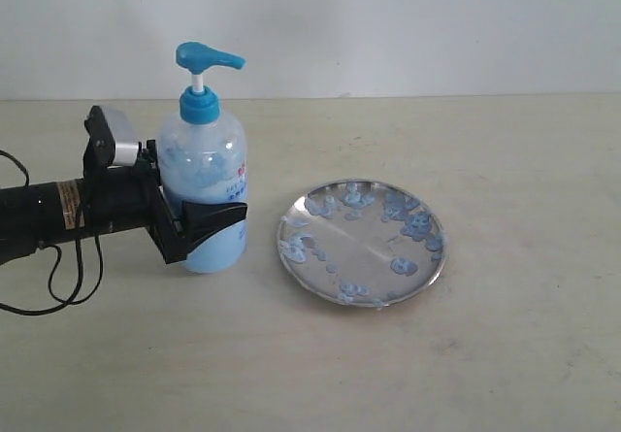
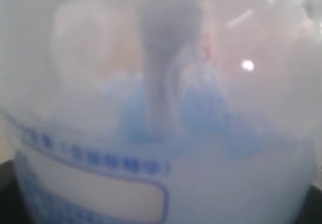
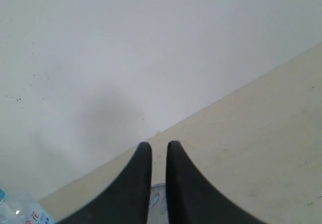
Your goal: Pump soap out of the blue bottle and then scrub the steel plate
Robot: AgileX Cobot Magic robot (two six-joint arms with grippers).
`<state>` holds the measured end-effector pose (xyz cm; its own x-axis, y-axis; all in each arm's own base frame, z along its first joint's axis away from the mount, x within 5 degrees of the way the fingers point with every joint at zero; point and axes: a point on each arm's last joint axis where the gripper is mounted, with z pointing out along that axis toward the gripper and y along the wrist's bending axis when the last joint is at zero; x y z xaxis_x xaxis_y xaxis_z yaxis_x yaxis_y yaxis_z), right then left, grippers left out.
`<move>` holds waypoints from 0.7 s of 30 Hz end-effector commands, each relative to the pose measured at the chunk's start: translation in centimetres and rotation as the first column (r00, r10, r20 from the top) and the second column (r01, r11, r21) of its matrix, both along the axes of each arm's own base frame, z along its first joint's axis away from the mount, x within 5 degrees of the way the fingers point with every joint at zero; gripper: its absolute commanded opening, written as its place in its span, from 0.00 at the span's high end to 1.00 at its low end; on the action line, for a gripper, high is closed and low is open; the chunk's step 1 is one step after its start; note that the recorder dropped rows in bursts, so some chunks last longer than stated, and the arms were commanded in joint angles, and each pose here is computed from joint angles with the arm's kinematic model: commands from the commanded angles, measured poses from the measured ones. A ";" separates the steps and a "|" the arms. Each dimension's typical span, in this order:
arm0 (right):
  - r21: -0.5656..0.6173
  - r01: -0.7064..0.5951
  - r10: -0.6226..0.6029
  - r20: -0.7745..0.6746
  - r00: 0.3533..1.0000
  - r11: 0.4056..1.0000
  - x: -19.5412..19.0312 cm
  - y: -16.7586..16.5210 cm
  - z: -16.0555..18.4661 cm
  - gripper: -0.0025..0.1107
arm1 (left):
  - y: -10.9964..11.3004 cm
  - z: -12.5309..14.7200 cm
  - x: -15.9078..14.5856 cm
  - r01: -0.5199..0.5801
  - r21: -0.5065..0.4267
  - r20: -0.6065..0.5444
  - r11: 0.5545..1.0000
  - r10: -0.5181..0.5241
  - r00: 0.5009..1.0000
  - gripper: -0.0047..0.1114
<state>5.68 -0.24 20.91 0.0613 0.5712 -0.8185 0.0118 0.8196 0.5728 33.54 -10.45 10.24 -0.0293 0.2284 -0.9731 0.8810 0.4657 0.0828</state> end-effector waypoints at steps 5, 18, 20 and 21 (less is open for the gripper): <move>-0.113 0.006 -0.008 -0.018 1.000 0.994 0.4 -0.1 0.1 0.98 | -4.0 2.3 0.6 0.074 0.074 0.081 0.995 -0.080 0.994 0.92; -0.773 -0.443 0.540 -0.158 0.827 0.453 20.2 6.7 10.2 0.98 | -4.1 2.7 1.2 -0.001 0.026 0.083 1.000 -0.001 0.997 0.92; -0.743 -0.539 0.706 -0.128 0.696 0.397 23.0 10.7 11.9 0.98 | -4.1 2.7 1.2 -0.001 0.026 0.083 1.000 -0.001 0.997 0.92; -0.663 -0.597 0.718 -0.127 0.684 0.451 23.8 11.5 12.0 0.98 | -4.1 2.7 1.2 -0.001 0.026 0.083 1.000 -0.001 0.997 0.92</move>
<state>28.20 9.27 32.68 0.1070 -0.2072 -0.9724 -0.6476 0.7276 -0.2263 34.35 -14.24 11.36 0.0012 0.3251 -0.9457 0.8813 0.4465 0.1547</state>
